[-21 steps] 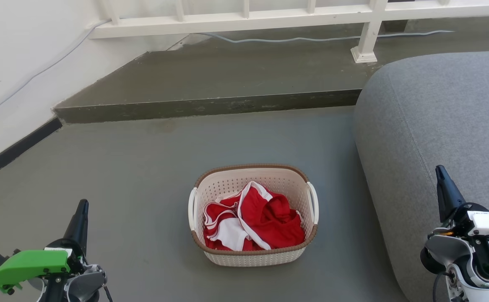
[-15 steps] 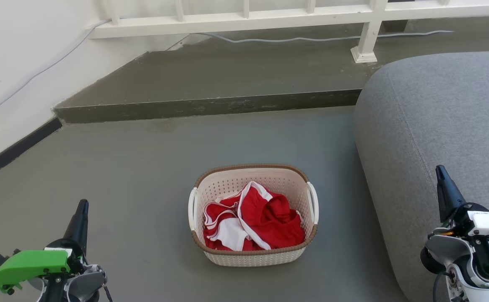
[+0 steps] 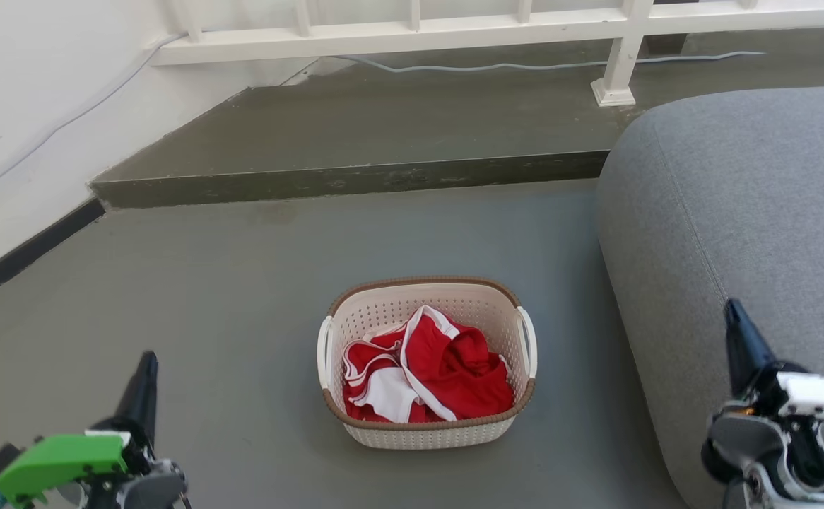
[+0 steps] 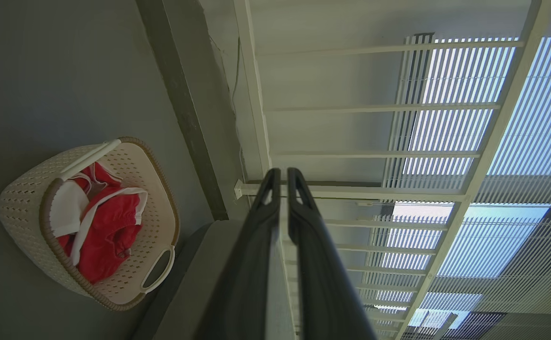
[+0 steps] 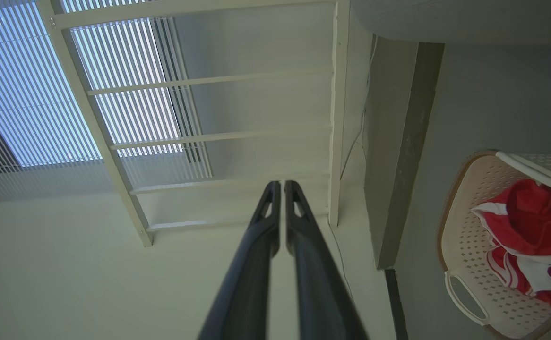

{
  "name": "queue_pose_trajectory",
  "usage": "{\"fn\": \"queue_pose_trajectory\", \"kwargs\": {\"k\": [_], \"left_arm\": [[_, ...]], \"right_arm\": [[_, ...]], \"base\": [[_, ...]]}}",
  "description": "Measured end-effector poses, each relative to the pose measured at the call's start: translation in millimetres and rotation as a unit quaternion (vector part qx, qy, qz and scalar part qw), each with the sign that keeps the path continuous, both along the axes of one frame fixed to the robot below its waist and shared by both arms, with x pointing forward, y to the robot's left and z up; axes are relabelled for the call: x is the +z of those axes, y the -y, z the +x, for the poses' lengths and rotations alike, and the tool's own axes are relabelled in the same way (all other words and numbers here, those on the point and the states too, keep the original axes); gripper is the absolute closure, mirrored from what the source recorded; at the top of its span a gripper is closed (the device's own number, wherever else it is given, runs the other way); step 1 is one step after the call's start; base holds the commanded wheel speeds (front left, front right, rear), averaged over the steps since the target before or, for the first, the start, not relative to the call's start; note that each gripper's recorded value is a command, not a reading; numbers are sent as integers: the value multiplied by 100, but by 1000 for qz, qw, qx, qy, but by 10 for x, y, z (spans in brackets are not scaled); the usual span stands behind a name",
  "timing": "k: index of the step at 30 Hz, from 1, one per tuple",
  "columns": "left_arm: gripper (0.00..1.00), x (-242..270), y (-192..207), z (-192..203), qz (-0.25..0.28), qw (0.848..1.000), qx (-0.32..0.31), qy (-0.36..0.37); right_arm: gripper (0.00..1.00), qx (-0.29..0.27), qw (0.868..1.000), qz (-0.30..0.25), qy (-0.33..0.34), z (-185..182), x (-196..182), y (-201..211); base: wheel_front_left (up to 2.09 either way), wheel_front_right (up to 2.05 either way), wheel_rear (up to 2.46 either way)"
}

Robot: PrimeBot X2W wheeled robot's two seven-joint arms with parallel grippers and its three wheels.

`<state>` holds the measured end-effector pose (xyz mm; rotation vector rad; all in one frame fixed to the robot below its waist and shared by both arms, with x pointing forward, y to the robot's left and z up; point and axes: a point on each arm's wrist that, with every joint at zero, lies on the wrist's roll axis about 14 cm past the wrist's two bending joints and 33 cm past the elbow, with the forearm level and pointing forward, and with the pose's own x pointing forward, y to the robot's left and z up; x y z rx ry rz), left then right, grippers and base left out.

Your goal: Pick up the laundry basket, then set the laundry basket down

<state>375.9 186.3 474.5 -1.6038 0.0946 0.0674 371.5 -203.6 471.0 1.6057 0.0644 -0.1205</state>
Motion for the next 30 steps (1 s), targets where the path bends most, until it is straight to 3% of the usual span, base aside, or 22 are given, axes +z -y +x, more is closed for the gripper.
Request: {"fn": "queue_pose_trajectory", "kwargs": {"k": [3,17,22,30], "left_arm": [[0,-126,27,-66,-5,1000,0,-19],[0,-46,63,-43,7,1000,2,-7],[0,-27,68,-36,26,1000,4,-4],[0,88,96,8,105,994,-11,15]], "right_arm": [[0,-1,1000,6,-22,-88,-148,-27],[0,-7,1000,-18,-20,-69,-120,0],[0,-3,999,-48,-18,-57,-99,-4],[0,14,991,-135,-15,-36,-58,28]], "base": [[0,0,0],[0,0,0],[0,0,0],[0,0,0]]}}
